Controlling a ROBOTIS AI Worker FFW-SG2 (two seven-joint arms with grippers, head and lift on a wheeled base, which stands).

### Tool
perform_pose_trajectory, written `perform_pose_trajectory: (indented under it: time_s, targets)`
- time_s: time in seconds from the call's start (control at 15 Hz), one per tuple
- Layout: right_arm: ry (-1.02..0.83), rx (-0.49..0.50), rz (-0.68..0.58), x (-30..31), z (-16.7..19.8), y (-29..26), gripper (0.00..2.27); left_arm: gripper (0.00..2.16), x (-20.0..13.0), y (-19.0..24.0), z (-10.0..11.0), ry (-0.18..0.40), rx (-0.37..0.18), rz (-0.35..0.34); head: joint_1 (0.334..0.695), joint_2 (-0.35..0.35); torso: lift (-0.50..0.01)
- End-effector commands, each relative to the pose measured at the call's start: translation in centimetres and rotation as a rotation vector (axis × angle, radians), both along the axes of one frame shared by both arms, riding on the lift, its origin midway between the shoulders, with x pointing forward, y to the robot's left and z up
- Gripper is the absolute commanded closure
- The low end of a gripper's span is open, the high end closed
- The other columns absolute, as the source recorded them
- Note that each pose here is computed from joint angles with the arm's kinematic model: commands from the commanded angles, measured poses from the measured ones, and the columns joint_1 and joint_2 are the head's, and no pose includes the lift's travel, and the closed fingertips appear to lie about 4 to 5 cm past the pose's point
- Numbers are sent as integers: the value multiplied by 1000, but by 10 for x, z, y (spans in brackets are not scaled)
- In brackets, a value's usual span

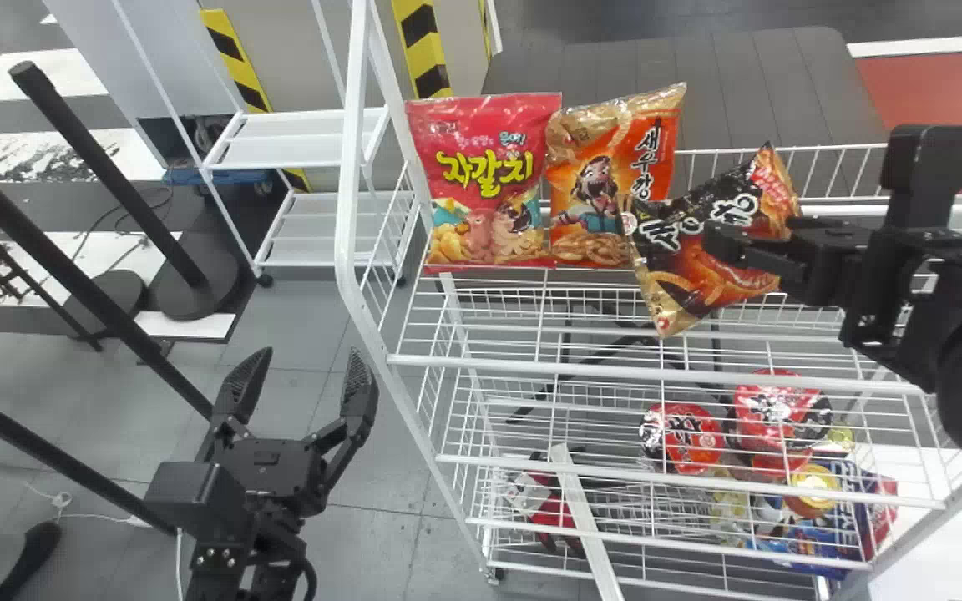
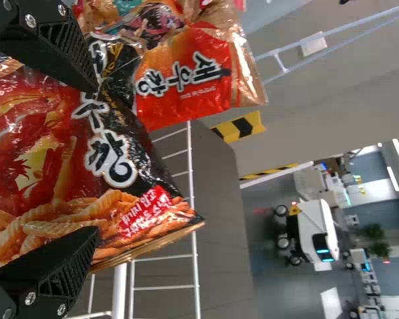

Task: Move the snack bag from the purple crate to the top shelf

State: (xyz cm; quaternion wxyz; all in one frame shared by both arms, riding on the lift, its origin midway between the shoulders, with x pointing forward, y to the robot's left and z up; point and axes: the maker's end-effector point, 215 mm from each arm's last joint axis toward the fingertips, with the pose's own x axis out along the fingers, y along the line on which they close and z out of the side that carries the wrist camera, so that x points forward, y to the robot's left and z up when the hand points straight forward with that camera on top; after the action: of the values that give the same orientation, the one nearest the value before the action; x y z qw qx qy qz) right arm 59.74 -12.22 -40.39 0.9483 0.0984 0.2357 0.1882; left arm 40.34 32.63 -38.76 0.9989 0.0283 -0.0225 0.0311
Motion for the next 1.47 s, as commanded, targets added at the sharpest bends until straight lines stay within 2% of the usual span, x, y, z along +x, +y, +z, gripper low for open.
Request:
perform_pose_trajectory:
  time_s: [0.0,0.2,0.27,0.47,0.67,0.8,0.87,1.13,1.4]
  targets:
    - [59,-30,12,-5,-13,2,70,130,-1,3,0,0,0,5,695,221,3]
    - [62,-49,16,-3,-13,2,161,130,0,3,1,-2,-1,5,695,227,3]
    - [62,-50,16,-3,-13,2,340,130,0,3,0,0,-1,5,695,228,3]
    - [62,-41,11,-6,-17,0,1372,130,-1,3,0,0,-2,7,695,228,3]
    - [51,-50,-5,-3,-15,-5,1717,130,-1,3,0,0,-3,8,695,227,3]
    - [41,-56,-6,-1,-12,-7,1791,130,-1,3,-1,1,-3,7,695,222,3]
    - [41,-57,-8,-1,-12,-7,2024,130,-1,3,-1,1,-3,7,695,221,3]
    - [33,-49,-16,-7,-14,-10,2047,130,-1,5,-1,1,-1,9,695,218,3]
    - [-6,56,-62,-16,11,-29,2047,130,-1,5,0,1,2,7,695,210,3]
